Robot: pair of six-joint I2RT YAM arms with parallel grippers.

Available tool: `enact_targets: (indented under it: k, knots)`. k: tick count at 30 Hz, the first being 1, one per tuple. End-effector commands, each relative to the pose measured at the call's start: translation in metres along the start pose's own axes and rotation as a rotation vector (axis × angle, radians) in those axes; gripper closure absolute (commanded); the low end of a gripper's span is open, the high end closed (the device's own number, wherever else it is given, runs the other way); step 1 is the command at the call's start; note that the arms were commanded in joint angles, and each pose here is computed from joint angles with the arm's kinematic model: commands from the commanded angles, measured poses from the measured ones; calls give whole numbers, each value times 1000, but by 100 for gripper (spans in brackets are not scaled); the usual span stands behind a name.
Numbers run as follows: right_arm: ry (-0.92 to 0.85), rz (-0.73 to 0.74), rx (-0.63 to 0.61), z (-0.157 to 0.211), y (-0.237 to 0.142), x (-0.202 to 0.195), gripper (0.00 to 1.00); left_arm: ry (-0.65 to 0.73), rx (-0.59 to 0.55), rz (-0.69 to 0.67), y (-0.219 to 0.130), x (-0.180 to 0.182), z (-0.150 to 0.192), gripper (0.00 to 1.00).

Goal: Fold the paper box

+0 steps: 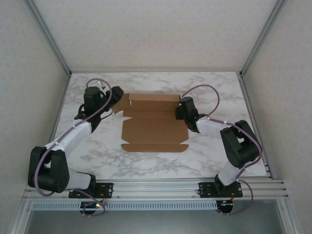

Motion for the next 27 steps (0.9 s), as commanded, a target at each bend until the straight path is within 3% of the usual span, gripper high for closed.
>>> enact_targets:
  k: [1,5,8,13,23,27]
  knots:
    - [-14,49,117,28,4,-13,92,108,147,-227,0,48,51,65]
    - [-15,42,125,33,5,-13,93,83,203,-268,7,73,76,77]
    - [-16,33,134,37,6,-12,93,77,238,-275,20,79,81,79]
    - [-24,28,144,41,7,-11,93,101,268,-341,47,93,78,73]
    - [-35,13,144,39,7,-8,93,194,309,-468,75,125,79,52]
    - [-38,9,144,39,7,-8,93,236,312,-503,82,133,77,50]
Point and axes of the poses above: each hand's point on the last joint's axis, 136 mm out from that joint toward the fingers, its own y axis out along the fingers, its own x axis along the line the jaws close on, z = x × y, the point moved 1 cm from there along -y, back along the fingers, and after that the axes turned 4 degrees about y, right-handed, at the moved point
